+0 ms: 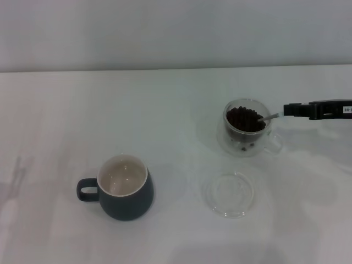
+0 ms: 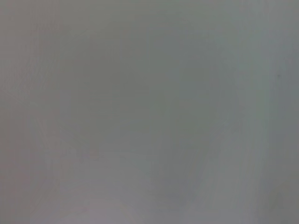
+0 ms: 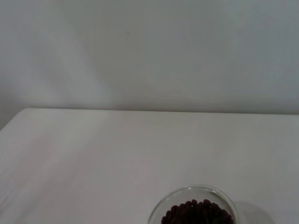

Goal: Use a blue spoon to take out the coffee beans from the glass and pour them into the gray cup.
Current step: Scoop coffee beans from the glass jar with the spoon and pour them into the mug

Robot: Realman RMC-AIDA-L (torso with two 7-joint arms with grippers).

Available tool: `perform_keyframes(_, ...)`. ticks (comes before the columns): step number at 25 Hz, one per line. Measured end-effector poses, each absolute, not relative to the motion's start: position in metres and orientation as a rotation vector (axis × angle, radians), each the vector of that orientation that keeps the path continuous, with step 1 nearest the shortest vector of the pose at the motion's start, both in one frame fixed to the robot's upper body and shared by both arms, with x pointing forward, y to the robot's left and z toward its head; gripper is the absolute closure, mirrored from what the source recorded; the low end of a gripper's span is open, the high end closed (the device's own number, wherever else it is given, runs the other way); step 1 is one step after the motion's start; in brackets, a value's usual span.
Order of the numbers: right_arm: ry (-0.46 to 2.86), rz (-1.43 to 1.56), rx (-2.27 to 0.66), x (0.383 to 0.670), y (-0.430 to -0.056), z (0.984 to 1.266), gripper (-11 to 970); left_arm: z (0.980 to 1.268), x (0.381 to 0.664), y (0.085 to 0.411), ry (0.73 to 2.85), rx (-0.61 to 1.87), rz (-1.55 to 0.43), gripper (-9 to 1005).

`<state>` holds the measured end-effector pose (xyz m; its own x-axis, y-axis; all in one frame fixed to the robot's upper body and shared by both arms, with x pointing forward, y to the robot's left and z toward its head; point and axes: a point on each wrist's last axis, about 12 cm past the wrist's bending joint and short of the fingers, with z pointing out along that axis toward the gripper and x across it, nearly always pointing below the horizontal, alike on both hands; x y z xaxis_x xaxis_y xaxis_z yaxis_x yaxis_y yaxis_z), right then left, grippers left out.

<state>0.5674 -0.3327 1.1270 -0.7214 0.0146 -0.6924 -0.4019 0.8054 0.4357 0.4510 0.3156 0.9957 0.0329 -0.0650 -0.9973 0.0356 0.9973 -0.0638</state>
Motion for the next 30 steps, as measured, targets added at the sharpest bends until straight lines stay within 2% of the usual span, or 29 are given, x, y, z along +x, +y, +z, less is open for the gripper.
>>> perform_keyframes(19, 2.242, 0.893, -0.032, 0.555, -0.349, 1.106, 797, 0.996, 0.451, 0.317, 1.54, 0.0, -0.074, 238)
perform_keyframes(30, 2.23, 0.943, 0.009, 0.549, -0.351, 1.101, 797, 0.994, 0.449, 0.317, 1.545, -0.001, -0.074, 239)
